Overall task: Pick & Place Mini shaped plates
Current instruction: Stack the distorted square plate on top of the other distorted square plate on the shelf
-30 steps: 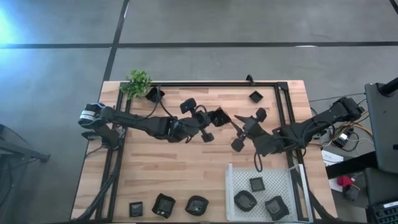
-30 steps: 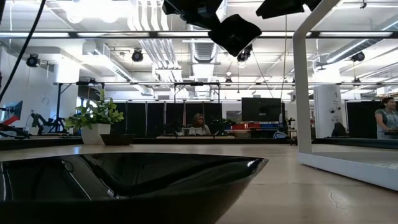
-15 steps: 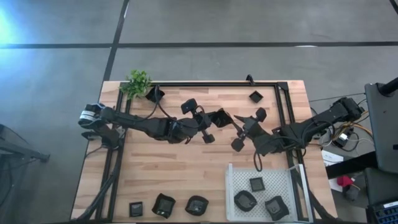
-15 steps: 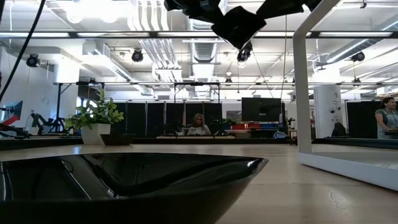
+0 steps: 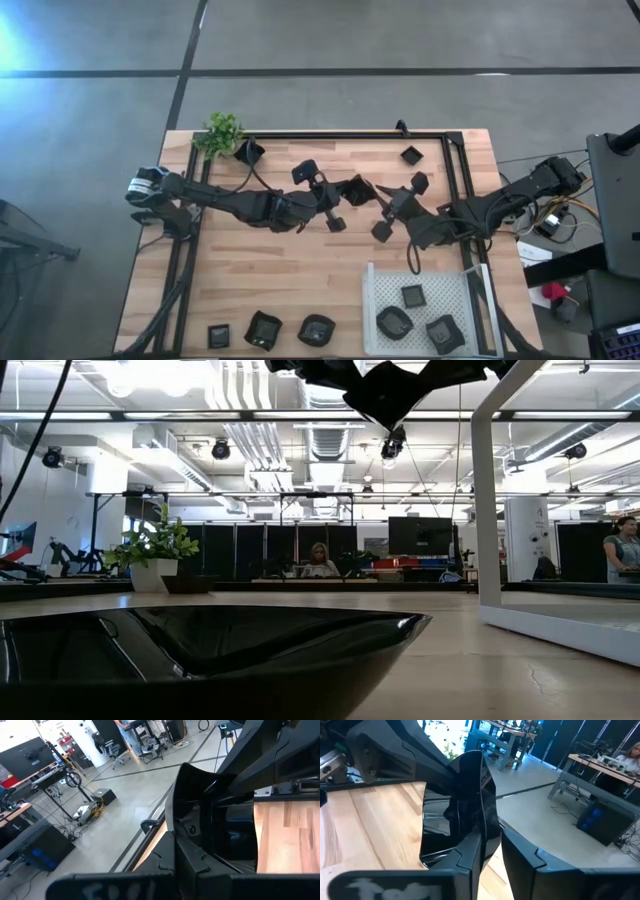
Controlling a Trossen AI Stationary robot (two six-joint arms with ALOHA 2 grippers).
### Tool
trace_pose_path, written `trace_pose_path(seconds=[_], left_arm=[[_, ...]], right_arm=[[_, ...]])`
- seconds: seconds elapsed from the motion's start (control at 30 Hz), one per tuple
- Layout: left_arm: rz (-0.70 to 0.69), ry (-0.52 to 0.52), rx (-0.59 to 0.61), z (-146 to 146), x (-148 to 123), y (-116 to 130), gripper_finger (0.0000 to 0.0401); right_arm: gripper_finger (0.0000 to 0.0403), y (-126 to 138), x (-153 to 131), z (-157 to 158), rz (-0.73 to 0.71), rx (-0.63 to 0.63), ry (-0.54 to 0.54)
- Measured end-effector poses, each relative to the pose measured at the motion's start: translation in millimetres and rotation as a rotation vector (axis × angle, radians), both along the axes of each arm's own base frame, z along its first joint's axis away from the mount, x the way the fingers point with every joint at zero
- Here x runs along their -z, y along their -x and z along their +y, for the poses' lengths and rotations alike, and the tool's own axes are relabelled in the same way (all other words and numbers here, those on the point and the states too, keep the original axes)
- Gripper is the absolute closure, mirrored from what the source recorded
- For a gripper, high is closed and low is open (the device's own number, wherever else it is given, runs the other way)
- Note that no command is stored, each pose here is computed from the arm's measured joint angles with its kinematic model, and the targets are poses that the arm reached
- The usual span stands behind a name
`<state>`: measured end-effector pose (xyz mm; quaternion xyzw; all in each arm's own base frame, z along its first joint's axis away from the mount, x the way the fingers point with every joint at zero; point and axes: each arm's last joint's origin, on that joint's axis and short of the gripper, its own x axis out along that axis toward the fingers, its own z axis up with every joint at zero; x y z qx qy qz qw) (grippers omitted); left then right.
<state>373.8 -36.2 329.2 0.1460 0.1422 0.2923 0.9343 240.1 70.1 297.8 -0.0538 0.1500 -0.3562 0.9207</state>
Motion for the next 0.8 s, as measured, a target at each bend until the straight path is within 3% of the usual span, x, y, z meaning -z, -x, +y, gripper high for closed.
trace_pose_path(seconds=[0.3, 0.8], left_arm=[[0.000, 0.001, 0.000, 0.0, 0.0, 0.0, 0.0401], [-0.003, 0.005, -0.002, 0.0, 0.0, 0.1, 0.0401]], right_arm=[[0.0368, 0.0, 0.0, 0.0, 0.000, 0.000, 0.000], [0.0394, 0.2, -0.3, -0.2, -0.002, 0.004, 0.002]])
